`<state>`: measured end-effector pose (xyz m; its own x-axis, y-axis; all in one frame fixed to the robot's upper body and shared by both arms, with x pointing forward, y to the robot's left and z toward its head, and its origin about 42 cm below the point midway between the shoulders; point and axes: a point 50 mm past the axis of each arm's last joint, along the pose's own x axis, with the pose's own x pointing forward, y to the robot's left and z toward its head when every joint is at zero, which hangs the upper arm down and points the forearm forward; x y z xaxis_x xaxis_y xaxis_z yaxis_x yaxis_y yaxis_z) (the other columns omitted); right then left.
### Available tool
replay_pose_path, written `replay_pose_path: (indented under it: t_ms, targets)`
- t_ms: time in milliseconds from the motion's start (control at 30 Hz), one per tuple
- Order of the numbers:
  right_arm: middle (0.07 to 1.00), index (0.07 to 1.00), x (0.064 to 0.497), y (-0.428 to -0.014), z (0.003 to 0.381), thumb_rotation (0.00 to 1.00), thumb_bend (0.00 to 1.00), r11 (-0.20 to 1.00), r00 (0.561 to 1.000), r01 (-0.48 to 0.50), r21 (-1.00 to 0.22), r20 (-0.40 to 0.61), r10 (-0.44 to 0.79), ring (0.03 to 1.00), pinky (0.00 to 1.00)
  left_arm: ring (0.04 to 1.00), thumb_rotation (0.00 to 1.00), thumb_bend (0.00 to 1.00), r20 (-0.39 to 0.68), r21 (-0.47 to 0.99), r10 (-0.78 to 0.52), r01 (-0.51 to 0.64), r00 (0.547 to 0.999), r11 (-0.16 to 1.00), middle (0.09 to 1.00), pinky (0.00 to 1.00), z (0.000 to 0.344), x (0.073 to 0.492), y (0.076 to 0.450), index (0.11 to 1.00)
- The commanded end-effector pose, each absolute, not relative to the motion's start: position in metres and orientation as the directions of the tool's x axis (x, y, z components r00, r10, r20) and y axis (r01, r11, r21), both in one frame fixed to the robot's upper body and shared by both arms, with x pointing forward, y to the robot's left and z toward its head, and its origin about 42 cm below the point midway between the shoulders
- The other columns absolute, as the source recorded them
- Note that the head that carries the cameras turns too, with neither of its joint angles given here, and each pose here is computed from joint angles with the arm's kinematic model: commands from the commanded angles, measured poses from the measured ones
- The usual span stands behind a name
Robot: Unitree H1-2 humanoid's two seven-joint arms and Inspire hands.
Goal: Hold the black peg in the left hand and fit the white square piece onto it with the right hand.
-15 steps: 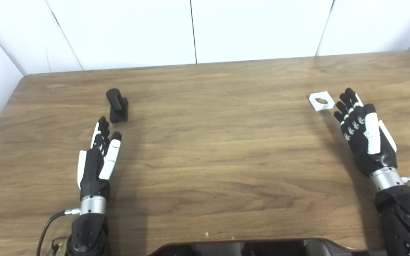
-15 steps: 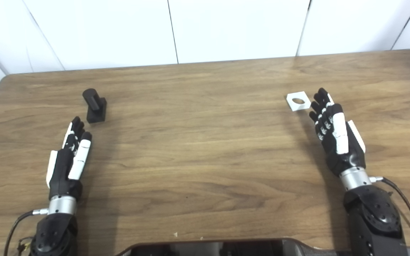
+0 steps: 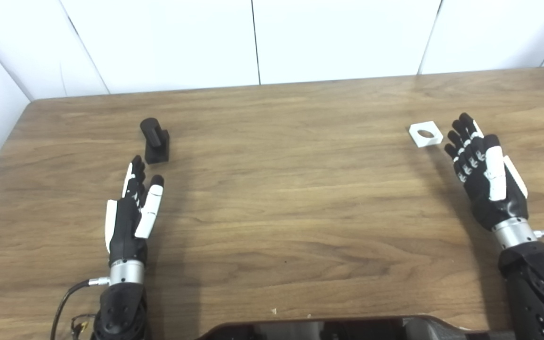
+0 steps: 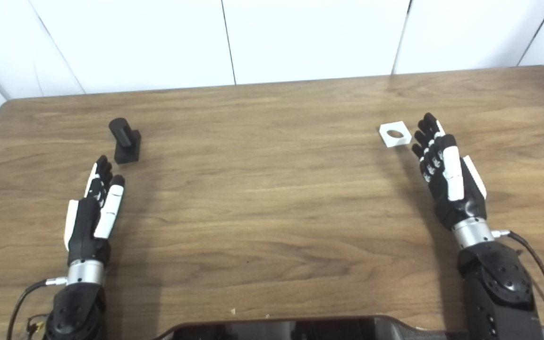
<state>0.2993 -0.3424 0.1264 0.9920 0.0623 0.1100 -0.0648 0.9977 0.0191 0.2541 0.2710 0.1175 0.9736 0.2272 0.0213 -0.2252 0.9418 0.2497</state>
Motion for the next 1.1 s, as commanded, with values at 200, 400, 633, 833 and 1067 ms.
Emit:
replay_pose_path:
  t_ms: [200, 400, 633, 833, 1067]
  targets:
    - [1.000, 1.000, 0.280, -0.342, 0.081, 1.00, 0.53, 0.996, 0.999, -0.034, 0.077, -0.001, 0.034, 1.000, 1.00, 1.000, 0.74, 0.48, 0.096, 0.430, 0.294, -0.306, 0.951, 0.849, 1.000, 1.00, 0.154, 0.270, 0.268, 0.998]
    - [1.000, 1.000, 0.281, -0.342, 0.080, 1.00, 0.50, 0.996, 0.999, -0.032, 0.084, -0.003, 0.032, 1.000, 1.00, 1.000, 0.63, 0.51, 0.089, 0.517, 0.327, -0.324, 0.941, 0.792, 1.000, 1.00, 0.166, 0.280, 0.262, 0.990]
    - [1.000, 1.000, 0.280, -0.344, 0.077, 1.00, 0.51, 0.997, 1.000, -0.029, 0.075, -0.004, 0.030, 1.000, 1.00, 1.000, 0.56, 0.55, 0.087, 0.574, 0.352, -0.336, 0.932, 0.747, 1.000, 1.00, 0.171, 0.293, 0.258, 0.976]
    - [1.000, 1.000, 0.278, -0.346, 0.076, 1.00, 0.53, 0.997, 1.000, -0.028, 0.078, -0.006, 0.028, 1.000, 1.00, 1.000, 0.51, 0.57, 0.091, 0.643, 0.365, -0.335, 0.926, 0.689, 1.000, 1.00, 0.170, 0.303, 0.259, 0.954]
    - [1.000, 1.000, 0.277, -0.346, 0.076, 1.00, 0.54, 0.997, 1.000, -0.020, 0.076, -0.011, 0.021, 1.000, 1.00, 1.000, 0.44, 0.62, 0.088, 0.716, 0.398, -0.336, 0.913, 0.612, 1.000, 1.00, 0.166, 0.319, 0.262, 0.899]
